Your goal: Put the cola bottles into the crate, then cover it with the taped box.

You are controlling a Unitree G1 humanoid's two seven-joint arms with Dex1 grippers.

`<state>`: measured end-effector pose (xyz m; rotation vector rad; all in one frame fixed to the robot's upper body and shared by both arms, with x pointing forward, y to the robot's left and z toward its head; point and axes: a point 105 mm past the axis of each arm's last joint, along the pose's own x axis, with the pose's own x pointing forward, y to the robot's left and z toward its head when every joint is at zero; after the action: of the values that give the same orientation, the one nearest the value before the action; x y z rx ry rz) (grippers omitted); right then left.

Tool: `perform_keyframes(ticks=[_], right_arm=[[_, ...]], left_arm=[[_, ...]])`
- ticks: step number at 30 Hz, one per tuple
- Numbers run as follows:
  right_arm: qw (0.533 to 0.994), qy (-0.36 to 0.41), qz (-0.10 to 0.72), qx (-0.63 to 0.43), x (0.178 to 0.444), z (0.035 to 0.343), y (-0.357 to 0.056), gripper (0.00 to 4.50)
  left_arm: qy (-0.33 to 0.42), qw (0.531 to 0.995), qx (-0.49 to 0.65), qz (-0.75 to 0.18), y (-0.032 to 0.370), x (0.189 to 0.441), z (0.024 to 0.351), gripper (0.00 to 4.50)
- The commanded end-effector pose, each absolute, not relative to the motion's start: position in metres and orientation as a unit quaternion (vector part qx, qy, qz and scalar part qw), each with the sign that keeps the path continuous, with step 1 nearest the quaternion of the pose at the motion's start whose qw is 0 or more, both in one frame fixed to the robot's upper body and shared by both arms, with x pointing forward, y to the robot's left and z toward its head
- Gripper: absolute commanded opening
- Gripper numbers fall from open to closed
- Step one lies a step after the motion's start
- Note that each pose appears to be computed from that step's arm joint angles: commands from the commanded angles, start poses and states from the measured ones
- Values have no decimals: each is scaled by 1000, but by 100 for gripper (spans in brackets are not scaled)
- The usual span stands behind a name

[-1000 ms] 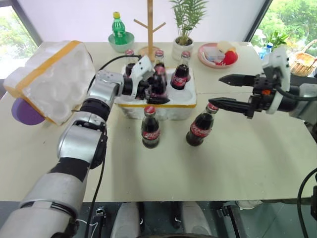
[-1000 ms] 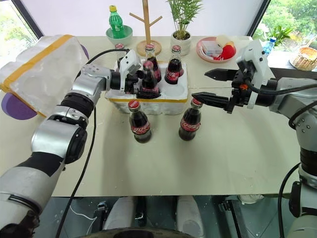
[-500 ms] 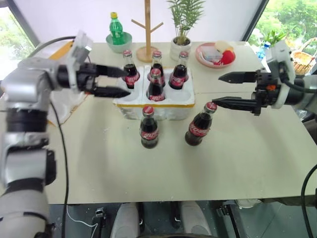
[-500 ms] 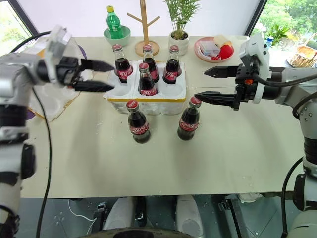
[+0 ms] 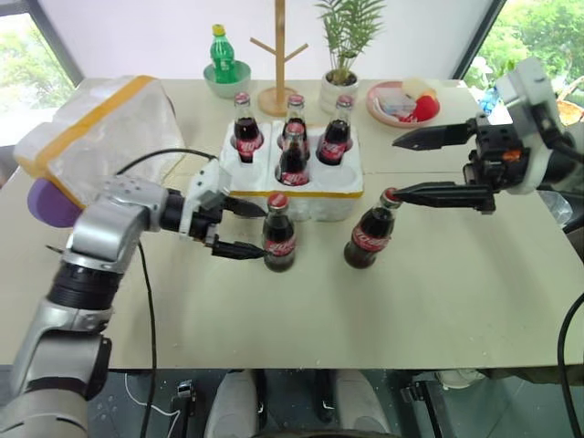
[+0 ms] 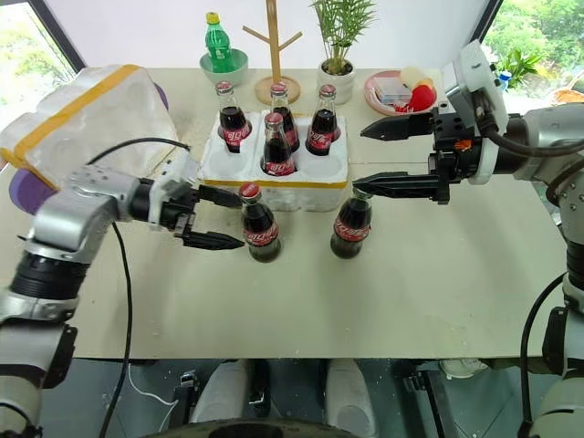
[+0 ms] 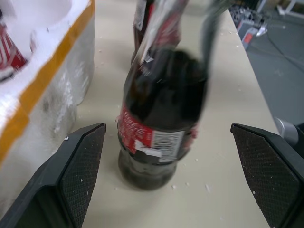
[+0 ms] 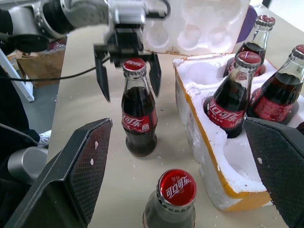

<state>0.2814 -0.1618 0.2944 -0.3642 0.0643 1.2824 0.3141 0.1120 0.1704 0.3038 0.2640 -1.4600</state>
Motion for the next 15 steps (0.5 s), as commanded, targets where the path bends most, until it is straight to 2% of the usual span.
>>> perform_keyframes(ticks=[1, 11, 14, 15], right_arm=[[790, 9, 587, -175, 277, 304, -164, 450], [815, 4, 558, -156, 285, 300, -170, 450], [820, 3, 552, -154, 287, 300, -171, 450], [820, 3, 551, -153, 287, 299, -170, 450]], left_arm=[[97, 727, 157, -662, 100, 321, 175, 442], [106, 701, 144, -691, 79, 319, 162, 442], [113, 691, 140, -700, 80, 315, 162, 369], [116, 690, 138, -701, 82, 314, 164, 324]])
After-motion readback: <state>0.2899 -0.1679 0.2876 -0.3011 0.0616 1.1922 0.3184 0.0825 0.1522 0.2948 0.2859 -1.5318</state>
